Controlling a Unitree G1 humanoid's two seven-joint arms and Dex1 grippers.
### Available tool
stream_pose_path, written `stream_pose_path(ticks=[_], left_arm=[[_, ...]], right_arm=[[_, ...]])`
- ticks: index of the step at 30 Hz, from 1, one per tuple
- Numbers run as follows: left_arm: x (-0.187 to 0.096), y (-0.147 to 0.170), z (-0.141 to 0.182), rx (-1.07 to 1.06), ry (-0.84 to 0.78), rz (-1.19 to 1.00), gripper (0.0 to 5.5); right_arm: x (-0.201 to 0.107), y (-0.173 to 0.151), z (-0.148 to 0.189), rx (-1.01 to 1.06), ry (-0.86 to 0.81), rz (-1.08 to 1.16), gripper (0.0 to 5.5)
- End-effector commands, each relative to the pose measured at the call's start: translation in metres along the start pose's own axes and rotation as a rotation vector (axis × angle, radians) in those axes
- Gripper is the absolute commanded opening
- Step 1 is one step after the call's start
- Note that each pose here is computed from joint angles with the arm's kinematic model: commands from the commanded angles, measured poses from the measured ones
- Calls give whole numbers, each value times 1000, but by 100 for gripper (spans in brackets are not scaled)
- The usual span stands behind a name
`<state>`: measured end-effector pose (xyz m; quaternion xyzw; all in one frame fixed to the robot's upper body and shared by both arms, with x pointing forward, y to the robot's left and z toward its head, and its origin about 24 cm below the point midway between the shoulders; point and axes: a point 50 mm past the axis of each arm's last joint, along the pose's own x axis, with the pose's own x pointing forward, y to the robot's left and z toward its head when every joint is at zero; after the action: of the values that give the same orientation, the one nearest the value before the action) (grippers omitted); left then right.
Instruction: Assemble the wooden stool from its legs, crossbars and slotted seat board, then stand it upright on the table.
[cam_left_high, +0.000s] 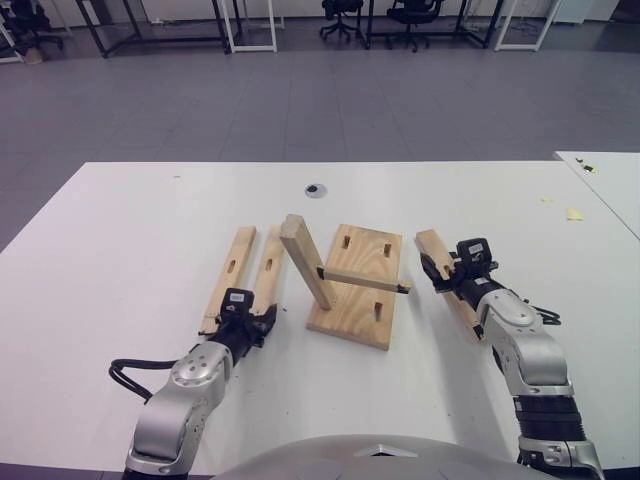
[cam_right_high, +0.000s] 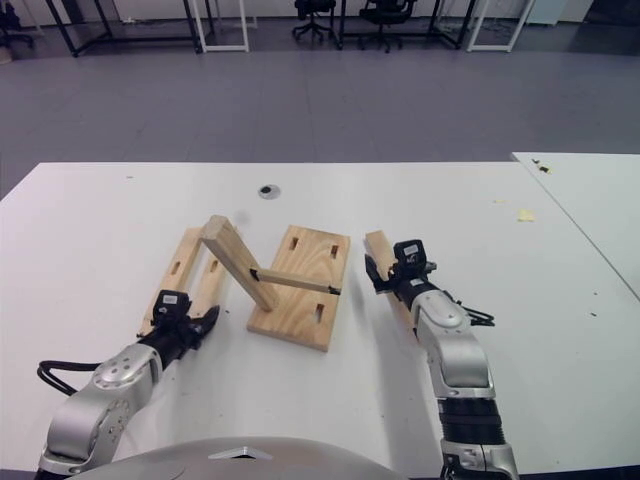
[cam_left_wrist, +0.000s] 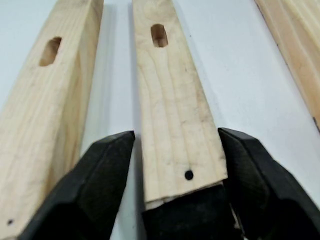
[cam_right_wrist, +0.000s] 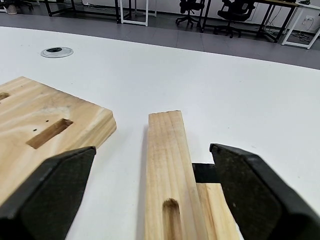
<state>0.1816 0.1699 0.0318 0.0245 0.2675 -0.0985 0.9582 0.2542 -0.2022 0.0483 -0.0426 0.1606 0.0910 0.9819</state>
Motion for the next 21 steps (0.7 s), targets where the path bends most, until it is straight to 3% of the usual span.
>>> stream_pose_path(ticks=[1,5,10,16,19,21], left_arm=[[1,4,2,35,14,17,240],[3,7,16,-34,-58,13,206],[2,25,70,-7,-255,29,206],[-10,38,162,220,-621,-58,206],[-15,23,204,336,-748,-172,206],[-15,10,216,387,-782,-255,206]], right_arm=[[3,1,5,-6,-18,-6,426],[3,-5,9,-2,-34,-29,426],[3,-24,40,12,-129,-28,426],[21,-2,150,229,-428,306,426],[18,24,210,429,-566,590,426],[16,33,231,543,-598,716,426]])
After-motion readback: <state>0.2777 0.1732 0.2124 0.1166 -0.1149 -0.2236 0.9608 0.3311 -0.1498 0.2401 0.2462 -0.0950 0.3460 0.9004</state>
